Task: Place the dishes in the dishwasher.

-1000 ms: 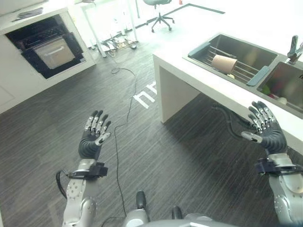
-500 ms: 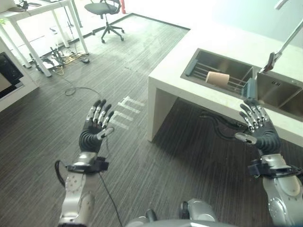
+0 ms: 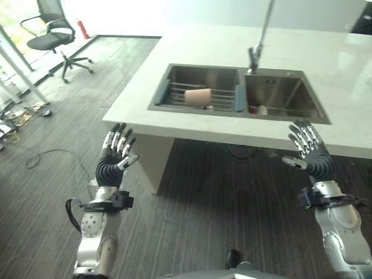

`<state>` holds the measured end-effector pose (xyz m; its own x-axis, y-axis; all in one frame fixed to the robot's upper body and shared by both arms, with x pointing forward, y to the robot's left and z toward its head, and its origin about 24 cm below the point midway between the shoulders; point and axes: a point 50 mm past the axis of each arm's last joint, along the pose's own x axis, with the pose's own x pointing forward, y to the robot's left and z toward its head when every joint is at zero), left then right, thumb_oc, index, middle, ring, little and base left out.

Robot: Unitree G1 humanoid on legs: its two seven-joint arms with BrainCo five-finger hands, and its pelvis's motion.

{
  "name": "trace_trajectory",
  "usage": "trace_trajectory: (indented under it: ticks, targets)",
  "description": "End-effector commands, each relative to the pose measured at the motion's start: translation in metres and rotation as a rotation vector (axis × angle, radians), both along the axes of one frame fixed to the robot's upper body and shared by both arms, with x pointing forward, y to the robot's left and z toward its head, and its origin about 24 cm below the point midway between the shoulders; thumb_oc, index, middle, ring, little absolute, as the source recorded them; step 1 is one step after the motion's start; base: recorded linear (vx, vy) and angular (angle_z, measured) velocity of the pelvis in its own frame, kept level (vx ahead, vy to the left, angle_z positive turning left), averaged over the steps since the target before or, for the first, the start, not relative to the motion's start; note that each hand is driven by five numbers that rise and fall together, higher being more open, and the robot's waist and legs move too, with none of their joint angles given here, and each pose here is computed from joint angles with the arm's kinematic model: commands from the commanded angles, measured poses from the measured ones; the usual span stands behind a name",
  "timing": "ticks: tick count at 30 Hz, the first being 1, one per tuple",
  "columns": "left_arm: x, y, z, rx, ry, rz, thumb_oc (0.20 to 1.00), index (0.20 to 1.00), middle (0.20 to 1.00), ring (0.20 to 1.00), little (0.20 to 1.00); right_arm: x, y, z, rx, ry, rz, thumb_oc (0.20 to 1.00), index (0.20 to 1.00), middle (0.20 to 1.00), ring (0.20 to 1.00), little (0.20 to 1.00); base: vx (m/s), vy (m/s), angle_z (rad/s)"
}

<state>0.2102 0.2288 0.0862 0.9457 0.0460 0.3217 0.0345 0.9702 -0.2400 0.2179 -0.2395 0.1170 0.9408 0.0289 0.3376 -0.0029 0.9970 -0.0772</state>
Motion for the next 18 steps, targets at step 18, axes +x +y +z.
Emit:
trace_trajectory:
  ticks: [18]
  targets:
    - [-0.012,0.001,0.029,-0.020,-0.202,-0.153,1.000,1.000,1.000,1.000,1.000,-0.017,-0.005,0.046,-0.100,-0.182,0.029,1.000,1.000,1.000,1.000,1.000,0.31,0.297,-0.32]
